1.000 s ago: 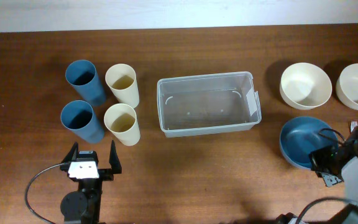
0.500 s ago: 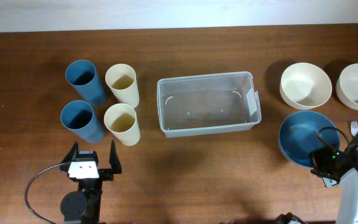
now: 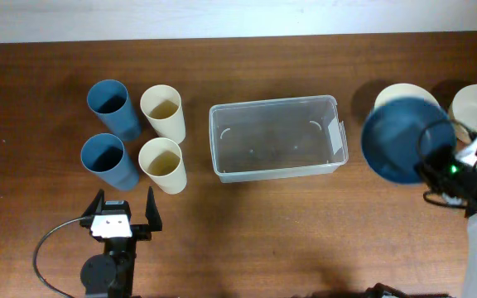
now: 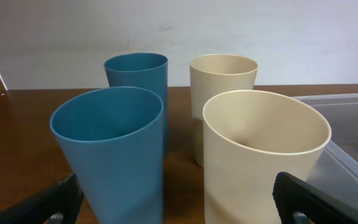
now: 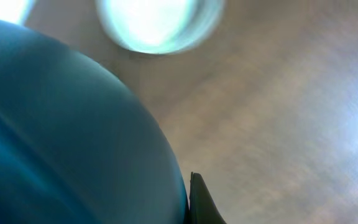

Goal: Pack container
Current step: 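Lift the blue bowl and lower it into the clear container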

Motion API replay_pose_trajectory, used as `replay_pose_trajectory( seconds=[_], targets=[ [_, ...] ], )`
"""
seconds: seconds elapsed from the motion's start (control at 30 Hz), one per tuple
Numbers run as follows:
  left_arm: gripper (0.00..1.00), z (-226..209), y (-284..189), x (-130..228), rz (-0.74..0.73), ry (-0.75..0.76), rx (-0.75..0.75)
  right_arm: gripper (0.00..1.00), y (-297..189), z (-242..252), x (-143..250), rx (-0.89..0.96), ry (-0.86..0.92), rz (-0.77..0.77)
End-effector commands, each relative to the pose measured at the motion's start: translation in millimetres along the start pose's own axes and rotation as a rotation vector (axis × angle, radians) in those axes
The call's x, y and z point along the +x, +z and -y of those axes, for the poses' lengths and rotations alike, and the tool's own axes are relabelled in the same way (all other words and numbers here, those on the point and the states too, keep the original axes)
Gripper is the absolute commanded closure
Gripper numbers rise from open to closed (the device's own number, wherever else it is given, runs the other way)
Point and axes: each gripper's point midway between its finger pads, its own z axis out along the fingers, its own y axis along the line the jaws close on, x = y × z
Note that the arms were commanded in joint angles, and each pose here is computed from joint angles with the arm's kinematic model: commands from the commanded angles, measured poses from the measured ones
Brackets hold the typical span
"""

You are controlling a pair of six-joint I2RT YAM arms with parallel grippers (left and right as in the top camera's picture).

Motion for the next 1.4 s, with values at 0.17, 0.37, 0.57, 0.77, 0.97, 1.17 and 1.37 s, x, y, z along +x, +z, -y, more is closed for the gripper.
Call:
replay_pose_trajectory(
  seconds=[0.17,0.37,0.57,0.77,0.97,1.17,1.37],
  targets=[
    [0.00,-2.0,-0.2,1.2,-0.001,0.018,-0.009,0.96,0.3,-114.7,10.4,-0.187,-0.326,0.010],
    [0.00,-2.0,-0.2,1.2,-0.001,0.018,-0.009,0.96,61.2,-164.3,49.9,-0.192,-0.494,-0.077],
    [0.00,-2.0,-0.2,1.2,-0.001,0.018,-0.009,0.96,124.3,-203.9,92.4,-0.218,-0.630,-0.137],
    [0.00,-2.0,-0.2,1.2,-0.001,0.018,-0.009,0.96,155.0,-216.5,124.4,-0.211,-0.673,-0.197],
    [0.00,-2.0,-0.2,1.2,-0.001,0.018,-0.009,0.96,162.8,-214.4,132.0,-0.181,-0.694,-0.199],
    [0.00,-1.9,-0.2,1.2,-0.001,0.018,-0.009,0.96,161.4,-214.9,137.7,-0.187,-0.691,-0.218],
    [0.00,-2.0,-0.2,1.2,-0.001,0.018,-0.009,0.96,160.1,-218.2,145.8,-0.190,-0.665,-0.231]
  ],
)
